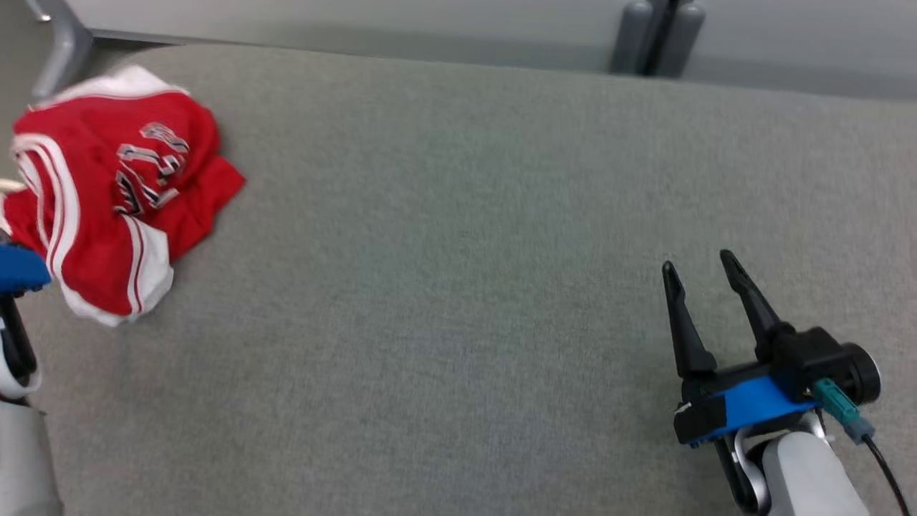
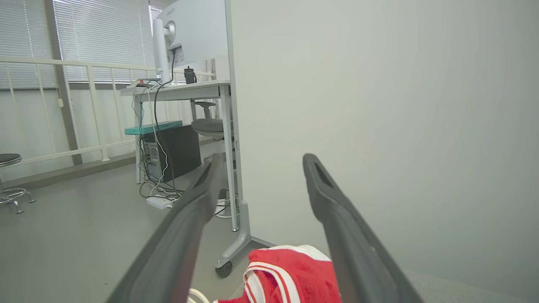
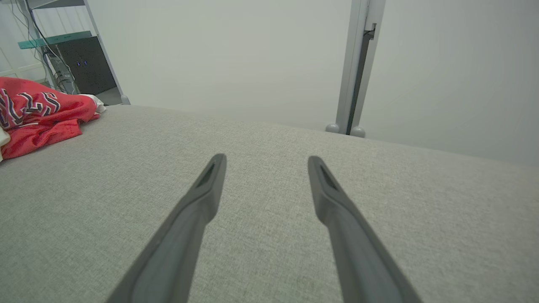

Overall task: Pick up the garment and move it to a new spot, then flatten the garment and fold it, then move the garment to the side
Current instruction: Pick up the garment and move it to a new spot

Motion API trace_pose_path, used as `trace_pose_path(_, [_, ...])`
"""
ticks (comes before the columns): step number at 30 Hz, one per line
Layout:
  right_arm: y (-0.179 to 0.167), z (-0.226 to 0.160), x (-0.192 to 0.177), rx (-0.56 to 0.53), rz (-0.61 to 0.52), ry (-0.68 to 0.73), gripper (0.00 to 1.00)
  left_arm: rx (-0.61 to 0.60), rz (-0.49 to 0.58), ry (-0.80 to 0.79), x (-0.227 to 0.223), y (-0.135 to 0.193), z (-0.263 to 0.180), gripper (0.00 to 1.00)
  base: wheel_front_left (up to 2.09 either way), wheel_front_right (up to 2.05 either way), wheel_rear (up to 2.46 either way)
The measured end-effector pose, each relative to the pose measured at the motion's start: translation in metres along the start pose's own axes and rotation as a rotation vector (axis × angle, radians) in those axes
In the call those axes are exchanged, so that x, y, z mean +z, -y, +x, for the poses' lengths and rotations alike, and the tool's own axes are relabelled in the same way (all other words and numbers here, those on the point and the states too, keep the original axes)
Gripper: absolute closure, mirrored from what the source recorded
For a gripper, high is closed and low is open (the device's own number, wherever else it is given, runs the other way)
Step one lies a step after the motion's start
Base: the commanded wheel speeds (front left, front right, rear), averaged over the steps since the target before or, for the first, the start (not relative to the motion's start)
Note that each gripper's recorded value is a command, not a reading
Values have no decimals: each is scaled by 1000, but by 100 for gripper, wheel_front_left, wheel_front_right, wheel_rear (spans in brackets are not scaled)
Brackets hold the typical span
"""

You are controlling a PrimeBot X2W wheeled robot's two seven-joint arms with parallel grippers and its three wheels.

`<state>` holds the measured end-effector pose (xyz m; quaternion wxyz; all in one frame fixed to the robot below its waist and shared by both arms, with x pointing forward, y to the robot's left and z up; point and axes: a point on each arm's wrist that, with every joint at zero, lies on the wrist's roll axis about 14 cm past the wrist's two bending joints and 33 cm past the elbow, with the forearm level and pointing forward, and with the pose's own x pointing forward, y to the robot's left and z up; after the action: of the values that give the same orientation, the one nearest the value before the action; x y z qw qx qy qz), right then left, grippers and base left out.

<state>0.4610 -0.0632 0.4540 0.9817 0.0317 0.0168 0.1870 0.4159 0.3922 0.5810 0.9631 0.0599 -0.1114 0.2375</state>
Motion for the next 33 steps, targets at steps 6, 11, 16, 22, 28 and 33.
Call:
trace_pose_path(6, [33, 3, -10, -74, -52, -12, 0, -18, 11, -35, -22, 12, 52, 0, 0, 0, 0])
trace_pose_path(11, [52, 0, -15, -119, -68, -17, 0, -26, 20, -165, -67, 18, 67, 0, 0, 0, 0])
trace_pose_path(16, [63, -1, -21, -144, -82, -28, 0, -62, 23, -338, -120, 34, 61, 0, 0, 0, 0])
trace_pose_path(22, [62, 1, -26, -139, -85, -35, 0, -40, 46, -547, -171, 32, 35, 0, 0, 0, 0])
trace_pose_path(28, [59, 2, -22, -130, -84, -24, 0, -7, 20, -740, -203, 26, 4, 0, 0, 0, 0])
trace_pose_path(33, [55, 2, -18, -122, -79, -14, 0, -23, 0, -794, -210, 31, -8, 59, 0, 0, 0])
